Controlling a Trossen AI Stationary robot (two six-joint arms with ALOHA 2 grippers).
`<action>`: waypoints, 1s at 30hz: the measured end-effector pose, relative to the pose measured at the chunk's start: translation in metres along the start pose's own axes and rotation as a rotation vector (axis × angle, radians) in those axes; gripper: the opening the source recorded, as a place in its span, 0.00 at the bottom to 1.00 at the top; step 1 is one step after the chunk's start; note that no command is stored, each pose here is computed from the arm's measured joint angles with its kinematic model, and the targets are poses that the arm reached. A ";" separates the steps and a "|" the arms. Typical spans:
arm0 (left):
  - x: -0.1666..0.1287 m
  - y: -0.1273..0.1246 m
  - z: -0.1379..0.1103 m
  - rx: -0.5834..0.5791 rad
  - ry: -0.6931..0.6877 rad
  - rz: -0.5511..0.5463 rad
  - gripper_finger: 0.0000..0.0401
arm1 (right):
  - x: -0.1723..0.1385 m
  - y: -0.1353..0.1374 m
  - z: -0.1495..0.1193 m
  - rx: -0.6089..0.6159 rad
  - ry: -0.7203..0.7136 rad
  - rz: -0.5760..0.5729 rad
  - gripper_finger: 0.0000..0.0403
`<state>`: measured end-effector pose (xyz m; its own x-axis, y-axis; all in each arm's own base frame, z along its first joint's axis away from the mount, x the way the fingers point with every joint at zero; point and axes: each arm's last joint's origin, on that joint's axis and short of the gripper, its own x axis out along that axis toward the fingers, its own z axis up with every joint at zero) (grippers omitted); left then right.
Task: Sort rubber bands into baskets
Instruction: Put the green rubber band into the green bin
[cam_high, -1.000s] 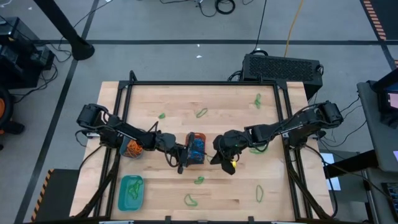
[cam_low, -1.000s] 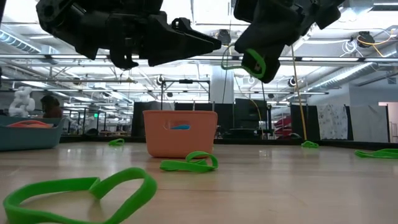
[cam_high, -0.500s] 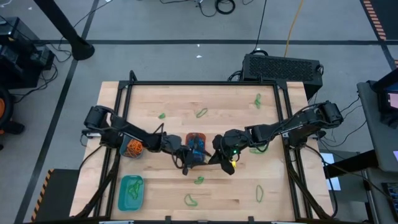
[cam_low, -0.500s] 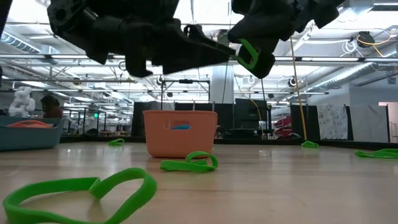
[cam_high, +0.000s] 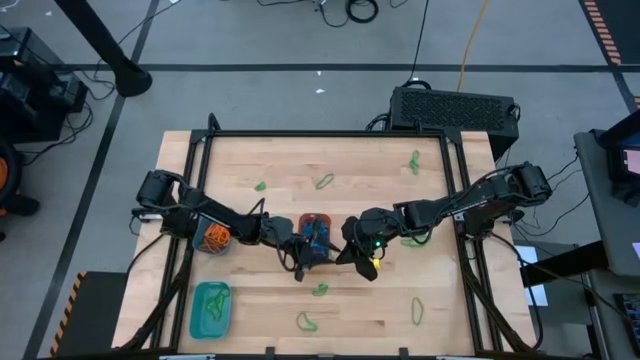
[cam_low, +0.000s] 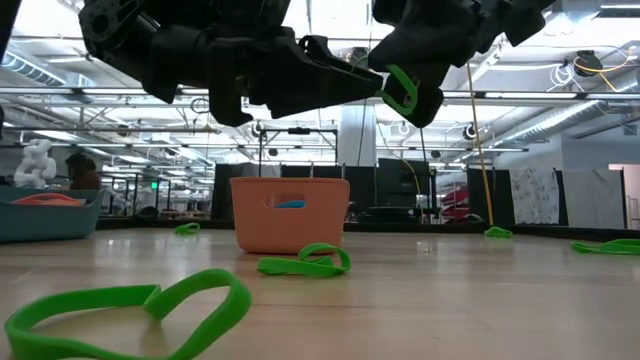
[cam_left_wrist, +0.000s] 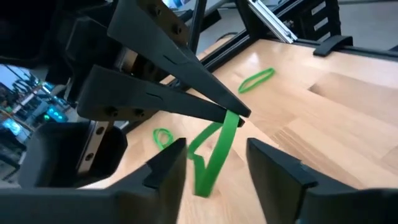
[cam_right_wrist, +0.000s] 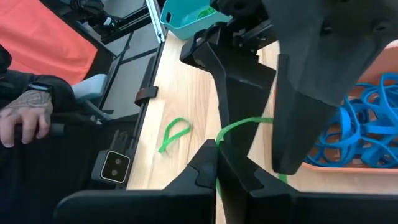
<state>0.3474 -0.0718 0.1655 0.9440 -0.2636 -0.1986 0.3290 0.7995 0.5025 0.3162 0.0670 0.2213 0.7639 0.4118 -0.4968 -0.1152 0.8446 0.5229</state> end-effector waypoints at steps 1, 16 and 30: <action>0.000 0.000 0.000 0.013 0.001 0.000 0.41 | 0.000 0.000 0.000 0.000 0.000 0.000 0.00; 0.000 -0.001 -0.002 0.029 0.029 -0.005 0.01 | 0.000 -0.002 -0.001 -0.024 0.013 -0.014 0.09; -0.044 -0.020 0.043 -0.150 0.258 -0.084 0.01 | -0.007 -0.024 -0.006 -0.010 0.121 -0.110 0.36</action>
<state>0.3009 -0.0994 0.2005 0.8695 -0.2022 -0.4507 0.3802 0.8565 0.3492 0.3102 0.0463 0.2079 0.6907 0.3538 -0.6307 -0.0413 0.8900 0.4540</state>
